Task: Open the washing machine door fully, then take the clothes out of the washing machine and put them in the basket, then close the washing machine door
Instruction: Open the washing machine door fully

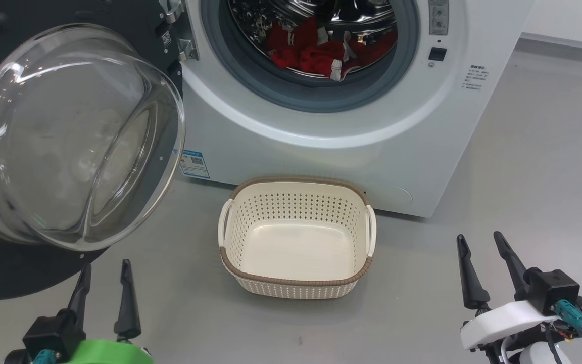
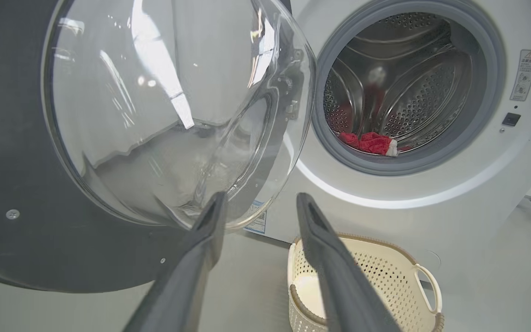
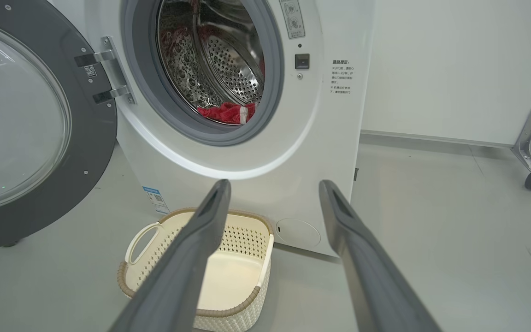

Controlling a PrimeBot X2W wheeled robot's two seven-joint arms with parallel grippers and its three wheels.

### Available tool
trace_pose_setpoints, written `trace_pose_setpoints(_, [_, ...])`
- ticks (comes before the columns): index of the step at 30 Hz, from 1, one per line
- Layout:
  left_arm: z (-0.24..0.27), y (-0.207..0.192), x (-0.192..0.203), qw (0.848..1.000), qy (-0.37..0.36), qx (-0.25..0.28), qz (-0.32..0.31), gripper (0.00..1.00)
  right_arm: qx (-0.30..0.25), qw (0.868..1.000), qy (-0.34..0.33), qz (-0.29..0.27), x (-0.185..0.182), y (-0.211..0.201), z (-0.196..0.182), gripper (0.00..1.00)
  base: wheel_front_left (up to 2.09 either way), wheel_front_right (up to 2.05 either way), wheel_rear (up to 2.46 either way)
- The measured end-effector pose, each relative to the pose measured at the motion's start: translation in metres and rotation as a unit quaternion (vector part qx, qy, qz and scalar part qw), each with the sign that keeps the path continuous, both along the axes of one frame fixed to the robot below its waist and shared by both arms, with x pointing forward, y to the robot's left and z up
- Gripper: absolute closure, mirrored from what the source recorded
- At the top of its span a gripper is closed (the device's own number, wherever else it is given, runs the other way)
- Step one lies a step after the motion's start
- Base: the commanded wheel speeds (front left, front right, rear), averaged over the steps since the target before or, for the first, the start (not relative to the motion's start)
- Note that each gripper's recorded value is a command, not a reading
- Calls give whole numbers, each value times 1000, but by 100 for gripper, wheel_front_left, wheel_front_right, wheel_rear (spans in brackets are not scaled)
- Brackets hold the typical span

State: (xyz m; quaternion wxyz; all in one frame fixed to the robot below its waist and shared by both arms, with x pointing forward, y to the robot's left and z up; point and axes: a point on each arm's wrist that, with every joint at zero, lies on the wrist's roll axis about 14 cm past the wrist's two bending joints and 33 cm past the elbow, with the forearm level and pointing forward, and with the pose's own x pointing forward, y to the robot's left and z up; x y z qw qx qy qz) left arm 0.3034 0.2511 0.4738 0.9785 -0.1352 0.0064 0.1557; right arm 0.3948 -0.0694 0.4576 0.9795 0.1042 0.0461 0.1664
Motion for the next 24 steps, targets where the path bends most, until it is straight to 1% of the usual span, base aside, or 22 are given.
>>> trace_pose_setpoints(6, [3,-28,11,999,-2,-6,-52,0,1,1000,-5,-13,-5,-9,4,0,0,0,0])
trace_pose_setpoints(12, [6,-52,24,995,0,0,-99,0,-1,999,-12,-30,-12,-21,9,0,0,0,0])
trace_pose_setpoints(16, [6,-59,29,993,3,5,-115,0,-3,999,-13,-35,-16,-25,9,0,0,0,0])
trace_pose_setpoints(24, [7,-78,43,989,11,8,-147,0,-3,997,-18,-70,-26,-48,14,0,0,0,0])
